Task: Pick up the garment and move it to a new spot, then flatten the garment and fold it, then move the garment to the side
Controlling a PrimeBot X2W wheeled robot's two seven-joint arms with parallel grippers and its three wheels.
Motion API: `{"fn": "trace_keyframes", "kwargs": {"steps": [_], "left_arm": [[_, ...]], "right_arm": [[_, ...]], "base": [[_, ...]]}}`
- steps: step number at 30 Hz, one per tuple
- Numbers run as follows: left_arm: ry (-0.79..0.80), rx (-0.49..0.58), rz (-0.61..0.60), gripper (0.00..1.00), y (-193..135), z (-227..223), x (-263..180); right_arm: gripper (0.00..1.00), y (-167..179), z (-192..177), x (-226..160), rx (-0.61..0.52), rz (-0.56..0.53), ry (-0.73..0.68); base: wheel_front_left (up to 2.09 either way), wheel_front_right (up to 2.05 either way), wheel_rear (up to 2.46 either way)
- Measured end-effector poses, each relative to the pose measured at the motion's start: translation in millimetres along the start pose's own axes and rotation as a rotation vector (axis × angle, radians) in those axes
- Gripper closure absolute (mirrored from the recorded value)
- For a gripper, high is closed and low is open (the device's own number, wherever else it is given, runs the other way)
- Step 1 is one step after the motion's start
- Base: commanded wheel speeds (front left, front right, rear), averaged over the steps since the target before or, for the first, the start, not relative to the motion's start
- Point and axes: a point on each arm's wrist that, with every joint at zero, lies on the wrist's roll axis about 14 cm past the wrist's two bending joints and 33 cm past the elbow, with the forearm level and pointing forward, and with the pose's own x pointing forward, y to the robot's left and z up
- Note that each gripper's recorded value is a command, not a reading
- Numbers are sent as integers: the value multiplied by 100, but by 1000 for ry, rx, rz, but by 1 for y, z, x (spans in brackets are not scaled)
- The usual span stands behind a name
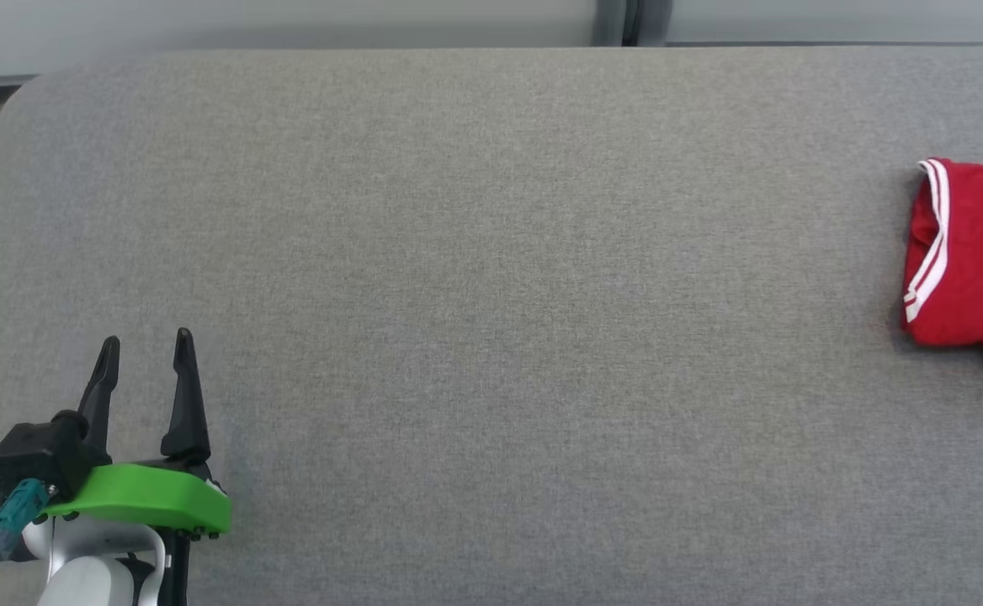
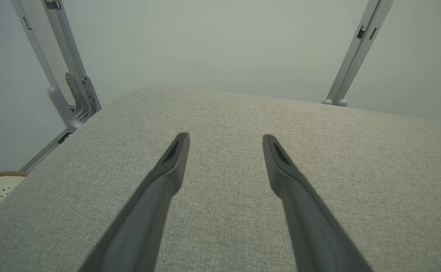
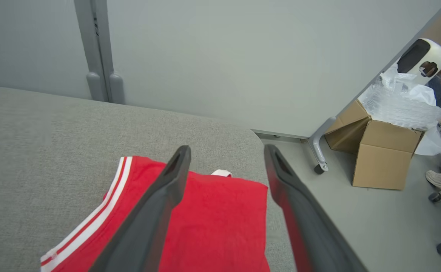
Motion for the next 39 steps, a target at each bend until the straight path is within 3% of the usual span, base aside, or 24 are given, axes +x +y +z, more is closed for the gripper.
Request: {"fn": "trace_keyframes", "kwargs": {"steps": [8,13,22,32,39], "left_arm": [[-39,20,-11,0,-2,5,-10],[-8,34,-13,0,-1,-6,-26],[28,54,-10,0,4,-22,-50],[40,53,-16,0,4,-28,-58],[30,52,28,0,19,-25,-61]], "right_arm": [[0,45,33,-39,124,57,-290],[0,70,2,-68,217,71,-302],[0,101,-42,-111,226,72,-311],[0,113,-49,-125,259,42,-314],[0,115,-7,-132,211,40,-452]], "base": [[0,0,0],[0,0,0],[0,0,0],[0,0,0],[0,0,0]]}}
